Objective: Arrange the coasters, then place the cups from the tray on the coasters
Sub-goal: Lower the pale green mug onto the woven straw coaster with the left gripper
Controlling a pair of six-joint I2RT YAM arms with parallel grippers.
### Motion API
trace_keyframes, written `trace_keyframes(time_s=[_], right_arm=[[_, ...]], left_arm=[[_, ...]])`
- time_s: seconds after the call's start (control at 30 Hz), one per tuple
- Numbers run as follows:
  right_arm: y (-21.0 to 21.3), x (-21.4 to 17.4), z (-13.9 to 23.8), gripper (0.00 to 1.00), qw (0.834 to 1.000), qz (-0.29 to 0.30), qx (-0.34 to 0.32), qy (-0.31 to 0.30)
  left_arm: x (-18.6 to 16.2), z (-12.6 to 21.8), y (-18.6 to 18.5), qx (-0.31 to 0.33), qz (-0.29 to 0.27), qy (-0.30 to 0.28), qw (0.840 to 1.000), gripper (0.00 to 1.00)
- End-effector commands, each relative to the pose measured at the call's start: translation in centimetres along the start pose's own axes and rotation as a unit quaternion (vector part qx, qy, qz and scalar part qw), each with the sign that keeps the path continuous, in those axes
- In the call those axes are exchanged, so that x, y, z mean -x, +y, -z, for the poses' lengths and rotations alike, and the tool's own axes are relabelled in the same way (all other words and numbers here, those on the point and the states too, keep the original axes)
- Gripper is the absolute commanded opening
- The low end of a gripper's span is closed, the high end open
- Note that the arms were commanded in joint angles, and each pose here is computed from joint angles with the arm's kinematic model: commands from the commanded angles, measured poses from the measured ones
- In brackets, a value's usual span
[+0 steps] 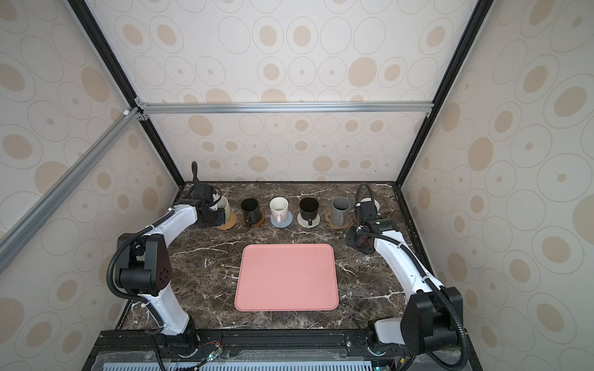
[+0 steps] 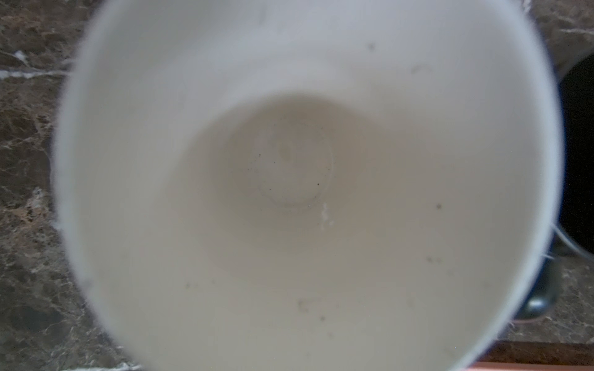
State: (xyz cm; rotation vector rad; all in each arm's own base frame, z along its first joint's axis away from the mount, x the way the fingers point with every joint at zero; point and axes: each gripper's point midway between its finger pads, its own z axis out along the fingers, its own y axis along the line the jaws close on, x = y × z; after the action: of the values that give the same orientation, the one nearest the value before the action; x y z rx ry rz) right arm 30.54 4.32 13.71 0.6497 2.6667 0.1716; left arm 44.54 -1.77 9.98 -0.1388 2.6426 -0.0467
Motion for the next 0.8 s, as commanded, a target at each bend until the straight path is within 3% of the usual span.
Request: trace_keyframes(time_s=[0.0, 0.77], right_arm=[[-0.8, -0.1, 0.4, 0.44, 1.000, -0.011, -0.009, -0.006], [-1.0, -0.3, 0.6, 0.44, 1.000, -0.014, -0.009, -0.008]], left_arm=[[3.4, 1.3, -0.2, -0.015, -0.007, -0.053, 0.998, 0.12], [2.4, -0.8, 0.7, -0.015, -0.005, -0.033, 0.999, 0.11]])
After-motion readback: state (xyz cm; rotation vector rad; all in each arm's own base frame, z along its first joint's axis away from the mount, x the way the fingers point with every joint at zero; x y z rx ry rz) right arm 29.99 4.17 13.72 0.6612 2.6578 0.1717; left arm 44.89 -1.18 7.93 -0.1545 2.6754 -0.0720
